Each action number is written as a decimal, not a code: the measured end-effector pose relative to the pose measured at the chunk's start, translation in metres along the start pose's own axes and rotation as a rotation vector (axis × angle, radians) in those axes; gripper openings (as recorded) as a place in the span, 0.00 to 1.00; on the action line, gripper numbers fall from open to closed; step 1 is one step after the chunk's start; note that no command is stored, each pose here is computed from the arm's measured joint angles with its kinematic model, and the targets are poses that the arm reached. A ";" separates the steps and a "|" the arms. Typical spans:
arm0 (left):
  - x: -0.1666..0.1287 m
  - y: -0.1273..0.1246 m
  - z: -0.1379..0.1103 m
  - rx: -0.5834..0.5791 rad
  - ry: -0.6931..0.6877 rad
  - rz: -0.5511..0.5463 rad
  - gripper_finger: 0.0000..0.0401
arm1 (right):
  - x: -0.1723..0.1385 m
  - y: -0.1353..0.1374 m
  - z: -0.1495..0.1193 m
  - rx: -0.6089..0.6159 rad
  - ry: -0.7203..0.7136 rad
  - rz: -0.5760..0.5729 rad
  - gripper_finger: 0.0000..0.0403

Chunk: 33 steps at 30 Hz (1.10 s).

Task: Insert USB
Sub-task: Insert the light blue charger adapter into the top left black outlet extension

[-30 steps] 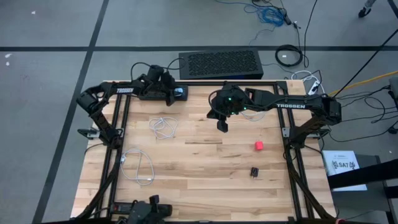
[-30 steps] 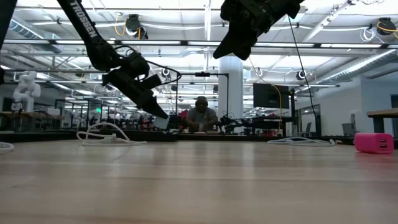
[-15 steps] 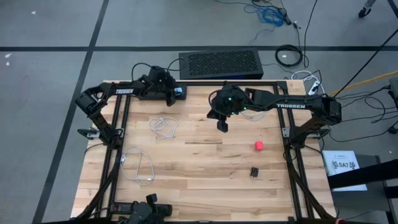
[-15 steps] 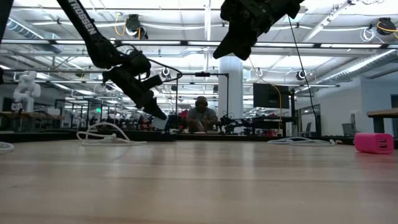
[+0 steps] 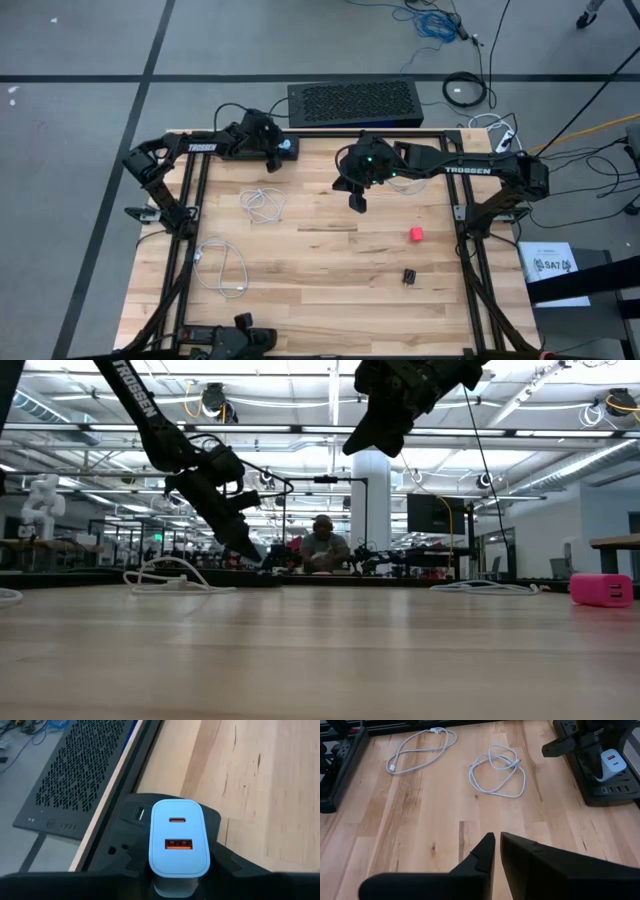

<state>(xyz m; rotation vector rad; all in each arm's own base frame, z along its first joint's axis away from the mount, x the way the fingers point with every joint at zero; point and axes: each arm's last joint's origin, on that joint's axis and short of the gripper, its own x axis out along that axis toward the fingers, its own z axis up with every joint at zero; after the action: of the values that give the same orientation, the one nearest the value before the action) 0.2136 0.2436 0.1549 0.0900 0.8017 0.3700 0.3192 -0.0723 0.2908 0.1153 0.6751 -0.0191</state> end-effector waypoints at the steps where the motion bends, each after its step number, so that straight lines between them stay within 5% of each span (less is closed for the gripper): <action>1: 0.000 0.000 0.000 0.000 -0.001 -0.002 0.30 | 0.000 0.000 0.000 -0.003 0.000 0.000 0.06; 11: -0.003 -0.015 0.010 -0.050 -0.063 -0.134 0.30 | -0.002 0.001 -0.008 0.019 0.086 0.007 0.01; 21: -0.028 -0.057 0.056 0.026 -0.299 -0.359 0.30 | 0.009 0.002 0.001 0.029 -0.013 0.012 0.01; 33: -0.041 -0.107 0.092 0.169 -0.483 -0.469 0.30 | 0.020 -0.003 0.009 0.028 -0.111 -0.050 0.36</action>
<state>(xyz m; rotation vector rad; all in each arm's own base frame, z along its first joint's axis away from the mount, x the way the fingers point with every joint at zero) 0.2848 0.1346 0.2232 0.1393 0.3542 -0.1643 0.3405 -0.0756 0.2846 0.1236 0.5673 -0.0831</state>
